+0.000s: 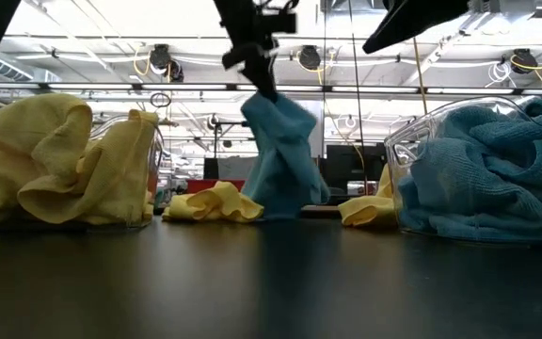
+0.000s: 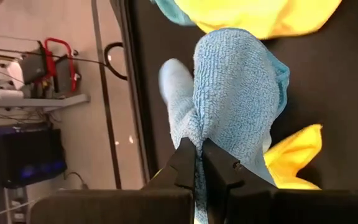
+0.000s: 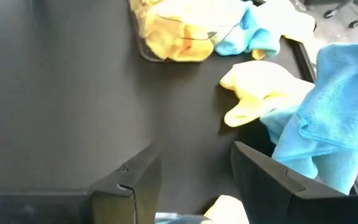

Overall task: Sort microfiber towel by color & place in baskets
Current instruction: Put the blue microfiber towel into the right transparent bin

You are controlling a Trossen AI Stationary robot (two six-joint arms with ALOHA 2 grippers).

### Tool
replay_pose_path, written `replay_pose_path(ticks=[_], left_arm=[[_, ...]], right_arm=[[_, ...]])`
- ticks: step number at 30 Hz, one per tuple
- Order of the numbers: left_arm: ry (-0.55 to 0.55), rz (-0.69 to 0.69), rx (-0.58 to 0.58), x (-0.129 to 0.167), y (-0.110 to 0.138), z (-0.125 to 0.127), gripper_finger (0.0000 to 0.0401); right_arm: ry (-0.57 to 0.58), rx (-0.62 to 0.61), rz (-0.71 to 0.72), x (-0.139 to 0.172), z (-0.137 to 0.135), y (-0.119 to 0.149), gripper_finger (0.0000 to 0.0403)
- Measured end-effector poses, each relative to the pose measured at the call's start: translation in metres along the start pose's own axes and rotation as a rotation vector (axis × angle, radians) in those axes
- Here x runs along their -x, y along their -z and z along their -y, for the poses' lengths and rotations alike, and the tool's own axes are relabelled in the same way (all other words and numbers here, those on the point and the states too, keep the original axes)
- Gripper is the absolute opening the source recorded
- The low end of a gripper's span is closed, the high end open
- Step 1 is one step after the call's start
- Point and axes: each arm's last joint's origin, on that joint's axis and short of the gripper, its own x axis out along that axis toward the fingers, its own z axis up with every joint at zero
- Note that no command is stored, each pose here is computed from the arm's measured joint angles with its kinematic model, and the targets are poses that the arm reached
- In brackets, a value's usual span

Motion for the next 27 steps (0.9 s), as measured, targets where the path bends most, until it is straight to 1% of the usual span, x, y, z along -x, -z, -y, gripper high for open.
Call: replay_pose_path(ticks=[6,11,16,19,22,27], left_arm=[[-0.013,0.057,-0.019,0.033,-0.015,-0.003,0.0008],[-0.015,0.098,-0.038,0.061,-0.024,-0.003,0.0008],[-0.006,0.122,-0.068,0.086,-0.030,0.001,0.0008],[0.000,0.139,-0.085,0.096,-0.033,0.006,0.0008],[0.012,0.148,-0.106,0.104,-0.035,0.012,0.0008],[0.027,0.166,-0.138,0.111,-0.040,0.023,0.0008]], right_arm=[[0.021,0.028,0.033,-0.004,0.008,-0.004,0.0181],[0.053,0.033,0.021,-0.008,0.018,-0.004,0.0181],[0.085,0.030,0.006,-0.013,0.029,-0.004,0.0181],[0.108,0.011,0.010,-0.016,0.037,-0.005,0.0183],[0.128,-0.026,0.035,-0.019,0.046,-0.007,0.0200],[0.144,-0.068,0.050,-0.024,0.061,-0.008,0.0262]])
